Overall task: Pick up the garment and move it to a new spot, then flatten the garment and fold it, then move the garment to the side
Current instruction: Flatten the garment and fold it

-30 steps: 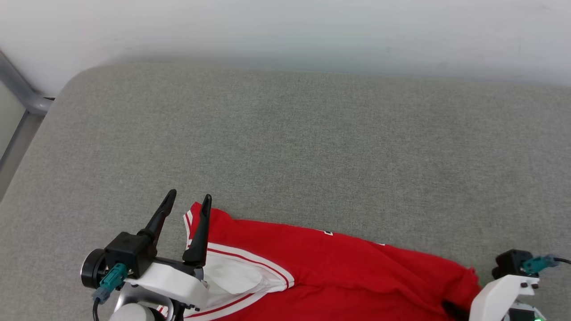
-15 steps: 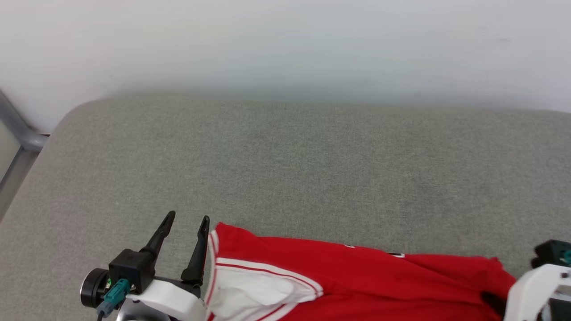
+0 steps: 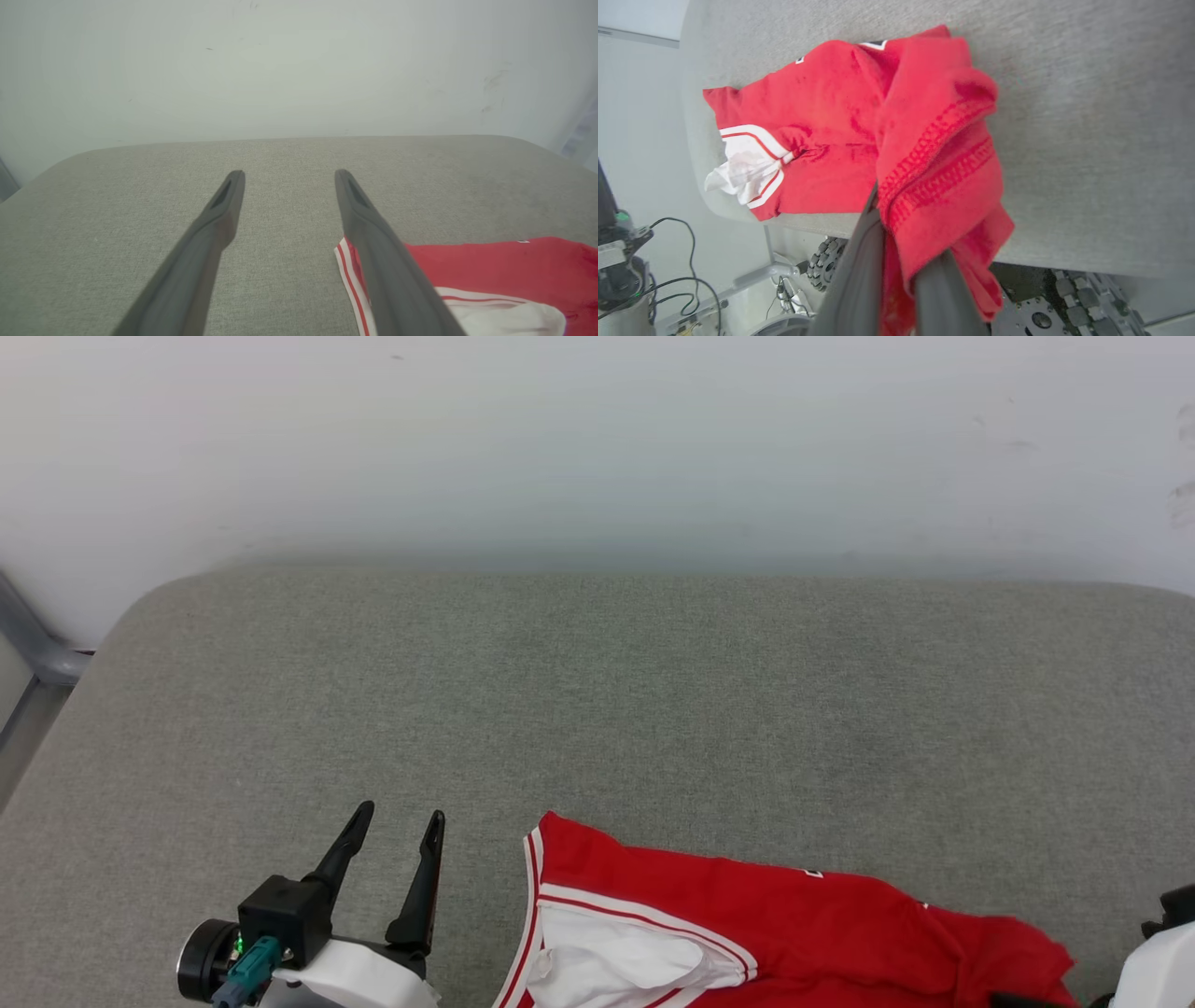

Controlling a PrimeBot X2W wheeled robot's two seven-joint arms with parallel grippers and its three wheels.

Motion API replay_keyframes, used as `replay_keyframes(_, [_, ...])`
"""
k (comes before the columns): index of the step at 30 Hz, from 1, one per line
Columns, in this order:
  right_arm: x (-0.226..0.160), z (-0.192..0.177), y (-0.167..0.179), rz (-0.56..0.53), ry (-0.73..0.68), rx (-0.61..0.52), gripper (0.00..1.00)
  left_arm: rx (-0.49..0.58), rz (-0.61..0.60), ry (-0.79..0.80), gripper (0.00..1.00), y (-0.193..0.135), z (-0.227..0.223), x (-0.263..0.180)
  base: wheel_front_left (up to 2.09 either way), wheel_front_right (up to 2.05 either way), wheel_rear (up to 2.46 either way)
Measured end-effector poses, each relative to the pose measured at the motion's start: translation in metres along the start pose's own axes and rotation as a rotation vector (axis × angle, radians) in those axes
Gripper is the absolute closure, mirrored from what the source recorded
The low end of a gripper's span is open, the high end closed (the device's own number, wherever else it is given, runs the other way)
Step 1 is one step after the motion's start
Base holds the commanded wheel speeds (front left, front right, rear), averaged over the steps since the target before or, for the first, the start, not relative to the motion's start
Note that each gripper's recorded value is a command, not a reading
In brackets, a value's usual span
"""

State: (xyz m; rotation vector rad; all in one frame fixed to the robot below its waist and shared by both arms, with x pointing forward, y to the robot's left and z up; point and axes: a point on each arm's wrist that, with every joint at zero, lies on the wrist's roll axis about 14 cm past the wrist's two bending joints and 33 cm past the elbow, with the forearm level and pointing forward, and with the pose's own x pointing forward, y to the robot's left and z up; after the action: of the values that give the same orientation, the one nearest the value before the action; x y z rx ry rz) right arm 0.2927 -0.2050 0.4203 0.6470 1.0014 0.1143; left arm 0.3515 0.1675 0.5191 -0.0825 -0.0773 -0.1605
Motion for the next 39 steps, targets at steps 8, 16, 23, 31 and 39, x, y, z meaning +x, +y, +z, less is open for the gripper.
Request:
replay_keyframes(8, [0.014, -0.021, 0.068, 0.402, 0.172, 0.136, 1.0, -0.004, 0.012, 0.005, 0.0, 0.003, 0.0, -0.005, 0.0, 0.0, 0.0])
replay_keyframes(16, [0.041, -0.035, 0.148, 0.638, 0.297, 0.119, 1.0, -0.009, 0.048, 0.01, 0.0, 0.014, 0.0, -0.007, 0.0, 0.0, 0.0])
replay_keyframes(23, [0.062, -0.055, 0.208, 0.751, 0.401, 0.066, 1.0, -0.015, 0.081, 0.026, 0.0, 0.026, -0.005, -0.004, 0.0, 0.0, 0.0])
replay_keyframes(31, [0.102, -0.081, 0.217, 0.661, 0.452, -0.012, 1.0, -0.027, 0.101, 0.053, 0.0, 0.035, -0.016, 0.007, 0.0, 0.0, 0.0])
replay_keyframes(39, [0.105, -0.079, 0.225, 0.664, 0.4, -0.035, 0.0, -0.024, 0.106, 0.061, 0.0, 0.037, -0.02, 0.007, 0.0, 0.0, 0.0])
